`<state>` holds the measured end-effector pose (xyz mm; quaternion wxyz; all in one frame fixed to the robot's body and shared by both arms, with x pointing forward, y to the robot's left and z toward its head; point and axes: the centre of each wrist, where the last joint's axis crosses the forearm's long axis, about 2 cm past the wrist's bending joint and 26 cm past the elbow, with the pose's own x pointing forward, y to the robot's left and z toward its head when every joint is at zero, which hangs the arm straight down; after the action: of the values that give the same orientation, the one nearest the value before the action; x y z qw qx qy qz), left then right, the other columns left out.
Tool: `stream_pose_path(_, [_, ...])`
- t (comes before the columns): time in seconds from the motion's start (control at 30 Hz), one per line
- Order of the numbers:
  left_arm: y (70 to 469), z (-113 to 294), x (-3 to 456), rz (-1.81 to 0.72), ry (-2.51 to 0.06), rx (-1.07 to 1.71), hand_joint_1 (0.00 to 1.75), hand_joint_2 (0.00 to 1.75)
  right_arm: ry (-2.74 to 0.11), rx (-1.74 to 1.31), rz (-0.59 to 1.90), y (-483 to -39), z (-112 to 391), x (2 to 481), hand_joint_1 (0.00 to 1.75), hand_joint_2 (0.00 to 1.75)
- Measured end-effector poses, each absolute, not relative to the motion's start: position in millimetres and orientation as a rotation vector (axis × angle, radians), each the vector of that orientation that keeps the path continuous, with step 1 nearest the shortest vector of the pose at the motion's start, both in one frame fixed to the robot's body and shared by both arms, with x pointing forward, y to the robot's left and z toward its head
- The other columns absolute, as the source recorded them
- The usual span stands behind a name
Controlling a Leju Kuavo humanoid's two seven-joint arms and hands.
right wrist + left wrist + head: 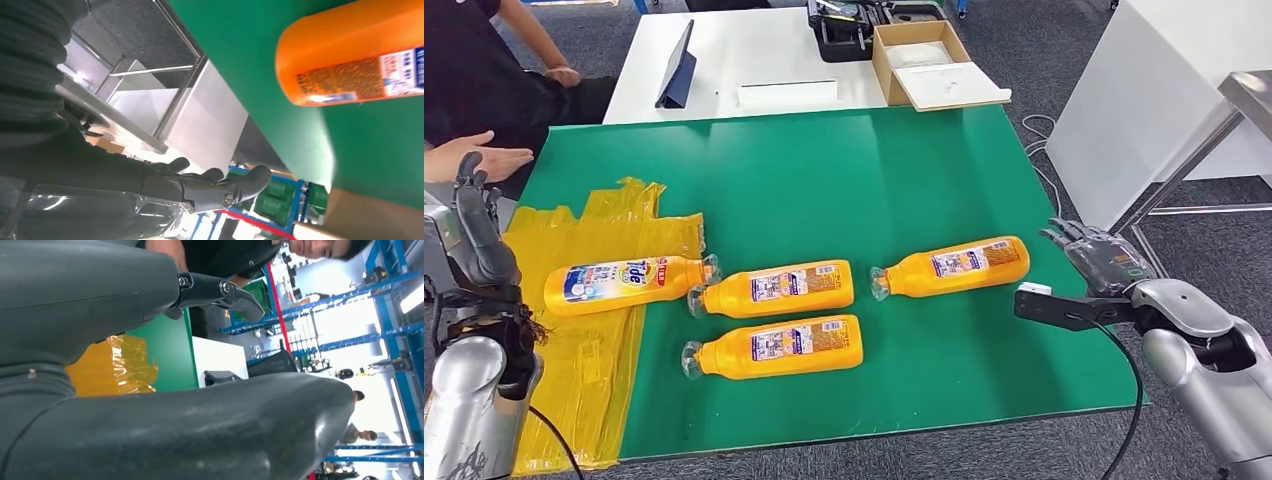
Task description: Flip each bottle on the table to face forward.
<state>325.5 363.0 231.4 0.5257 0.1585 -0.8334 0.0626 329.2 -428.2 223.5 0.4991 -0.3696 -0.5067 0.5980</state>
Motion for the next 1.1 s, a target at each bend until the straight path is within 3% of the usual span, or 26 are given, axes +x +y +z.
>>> stream_pose_path(1.1, [385.0,234.1,306.6,0.203,-2.014,0.302,0.00,0.00,-1.096,-0.736,1.547,-391.3,177.9,375.2,0.00,1.75])
